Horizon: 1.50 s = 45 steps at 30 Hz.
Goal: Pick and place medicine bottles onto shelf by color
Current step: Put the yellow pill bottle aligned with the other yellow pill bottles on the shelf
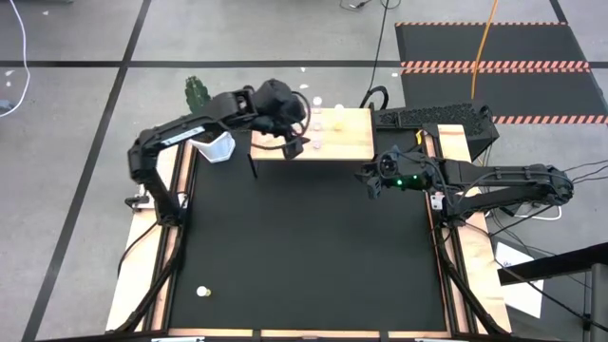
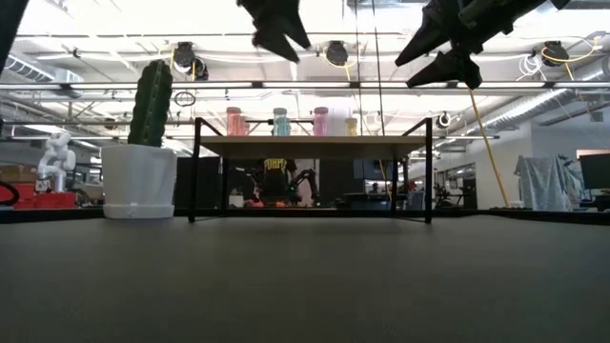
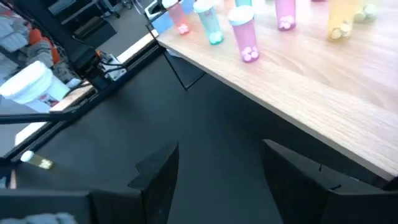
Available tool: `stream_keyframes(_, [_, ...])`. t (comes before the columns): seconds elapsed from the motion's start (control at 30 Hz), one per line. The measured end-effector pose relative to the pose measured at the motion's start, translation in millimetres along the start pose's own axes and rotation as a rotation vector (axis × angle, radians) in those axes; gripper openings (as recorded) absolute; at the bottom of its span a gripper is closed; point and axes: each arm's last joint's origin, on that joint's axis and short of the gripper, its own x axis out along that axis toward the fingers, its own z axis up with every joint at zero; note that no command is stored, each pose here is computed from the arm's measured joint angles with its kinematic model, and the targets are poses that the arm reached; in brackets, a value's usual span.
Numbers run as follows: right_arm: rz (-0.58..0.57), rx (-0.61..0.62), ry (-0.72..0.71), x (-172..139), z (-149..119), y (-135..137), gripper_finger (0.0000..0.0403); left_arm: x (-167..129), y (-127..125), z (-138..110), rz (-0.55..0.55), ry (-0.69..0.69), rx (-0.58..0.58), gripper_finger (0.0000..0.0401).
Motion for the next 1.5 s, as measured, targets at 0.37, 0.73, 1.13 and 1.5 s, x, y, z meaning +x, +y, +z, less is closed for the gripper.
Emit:
stream_keyframes(0.37, [0.172, 0.045, -0.056, -1.8, 8.0, 13.6, 0.0222, -92.2, -57.1, -13.8, -0.117, 0.001, -0.288, 0.0326])
stream_keyframes(0.73, [0.31, 0.006, 0.038, 0.2, -36.2, 43.7, 0.0222, -82.1, -171.6, -131.2, 0.011, 0.533, -0.525, 0.0326])
stream_keyframes(1.13, [0.507, 0.115, 0.005, 14.8, -111.2, 48.0, 0.0222, -105.1, -273.1, -259.4, -0.219, 0.817, -0.292, 0.0326])
stream_keyframes(1.5, [0.482, 0.102, -0.011, 18.7, -123.5, 54.4, 0.0222, -120.0, -283.0, -323.1, -0.206, 0.74, -0.073, 0.0326])
